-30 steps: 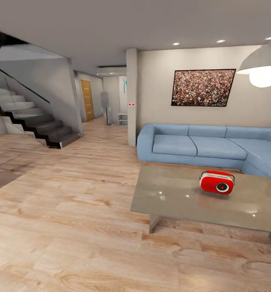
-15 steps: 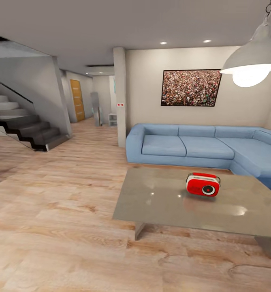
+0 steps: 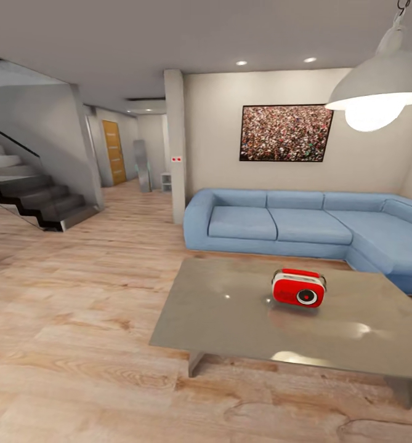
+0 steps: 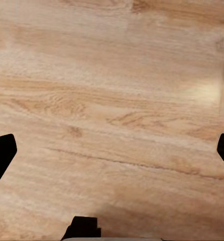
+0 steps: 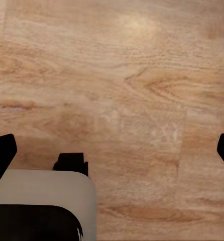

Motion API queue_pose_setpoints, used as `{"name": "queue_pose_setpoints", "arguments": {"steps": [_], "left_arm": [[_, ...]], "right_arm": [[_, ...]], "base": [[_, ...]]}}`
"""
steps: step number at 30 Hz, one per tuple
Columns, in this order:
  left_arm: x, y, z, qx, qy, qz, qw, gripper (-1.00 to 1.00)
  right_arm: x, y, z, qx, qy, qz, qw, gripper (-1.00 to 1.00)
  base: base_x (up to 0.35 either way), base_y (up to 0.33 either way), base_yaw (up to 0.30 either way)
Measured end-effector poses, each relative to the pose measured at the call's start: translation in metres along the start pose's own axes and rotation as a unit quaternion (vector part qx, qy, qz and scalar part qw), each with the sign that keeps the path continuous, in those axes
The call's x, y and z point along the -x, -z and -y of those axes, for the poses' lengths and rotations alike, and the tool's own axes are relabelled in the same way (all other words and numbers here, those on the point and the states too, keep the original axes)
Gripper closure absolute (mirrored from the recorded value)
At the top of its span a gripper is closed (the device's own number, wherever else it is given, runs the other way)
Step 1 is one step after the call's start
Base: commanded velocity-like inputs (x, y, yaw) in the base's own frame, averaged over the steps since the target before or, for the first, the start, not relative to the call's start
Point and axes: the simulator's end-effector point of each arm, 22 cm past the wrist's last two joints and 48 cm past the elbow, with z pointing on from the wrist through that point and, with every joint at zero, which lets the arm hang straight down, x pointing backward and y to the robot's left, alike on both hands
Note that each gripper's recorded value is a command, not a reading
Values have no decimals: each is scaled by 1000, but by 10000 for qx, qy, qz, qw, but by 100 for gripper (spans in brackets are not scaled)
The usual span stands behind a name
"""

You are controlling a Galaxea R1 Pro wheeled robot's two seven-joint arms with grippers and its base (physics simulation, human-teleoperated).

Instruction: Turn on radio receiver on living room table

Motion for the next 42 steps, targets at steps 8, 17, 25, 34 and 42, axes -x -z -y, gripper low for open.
{"name": "queue_pose_setpoints", "arguments": {"steps": [8, 17, 25, 34, 42], "left_arm": [[0, 0, 0, 6, 1, 0, 10000, -100], [0, 0, -4, 86, 2, 0, 10000, -100], [0, 0, -4, 94, 1, -6, 10000, -100], [0, 0, -4, 93, 1, -2, 10000, -100], [0, 0, -5, 101, 0, -6, 9999, -100]], "right_arm": [[0, 0, 0, 0, 0, 0, 10000, -100], [0, 0, 0, 0, 0, 0, 10000, -100], [0, 0, 0, 0, 0, 0, 10000, -100], [0, 0, 0, 0, 0, 0, 10000, -100], [0, 0, 0, 0, 0, 0, 10000, -100]], "base": [[197, -287, 0], [163, -302, 0], [148, -308, 0], [159, -226, 0], [277, -41, 0]]}}
